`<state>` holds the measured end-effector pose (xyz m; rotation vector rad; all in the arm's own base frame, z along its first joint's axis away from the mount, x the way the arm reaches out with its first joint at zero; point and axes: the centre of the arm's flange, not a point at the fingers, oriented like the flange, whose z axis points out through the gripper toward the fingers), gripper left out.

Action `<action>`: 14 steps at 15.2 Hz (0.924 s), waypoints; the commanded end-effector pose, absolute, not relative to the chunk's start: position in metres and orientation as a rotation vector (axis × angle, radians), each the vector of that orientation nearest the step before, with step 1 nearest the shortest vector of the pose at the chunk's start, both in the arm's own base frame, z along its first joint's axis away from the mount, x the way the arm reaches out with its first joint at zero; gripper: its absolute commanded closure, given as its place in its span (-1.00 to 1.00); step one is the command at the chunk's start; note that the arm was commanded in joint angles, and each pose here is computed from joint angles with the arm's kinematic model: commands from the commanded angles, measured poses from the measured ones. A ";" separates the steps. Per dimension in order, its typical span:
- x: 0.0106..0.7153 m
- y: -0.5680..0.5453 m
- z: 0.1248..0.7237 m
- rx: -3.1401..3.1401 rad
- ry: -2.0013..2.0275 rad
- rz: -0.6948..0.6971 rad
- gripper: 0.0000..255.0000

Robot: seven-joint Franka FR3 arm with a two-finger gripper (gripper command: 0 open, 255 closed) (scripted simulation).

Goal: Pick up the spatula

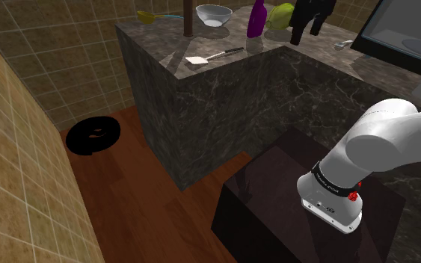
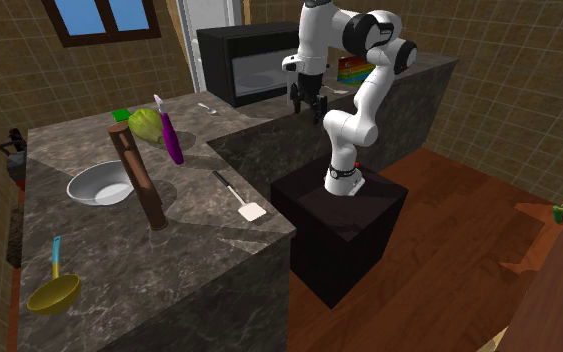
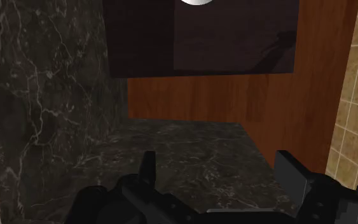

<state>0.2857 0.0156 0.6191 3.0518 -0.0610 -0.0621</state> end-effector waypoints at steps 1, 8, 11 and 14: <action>0.286 0.016 0.619 3.052 -0.061 -0.062 -1.00; 0.357 -0.034 0.593 3.012 0.534 -0.069 -1.00; 0.392 -0.046 0.582 2.961 0.784 -0.071 -1.00; 0.428 -0.052 0.570 2.889 1.031 -0.073 -1.00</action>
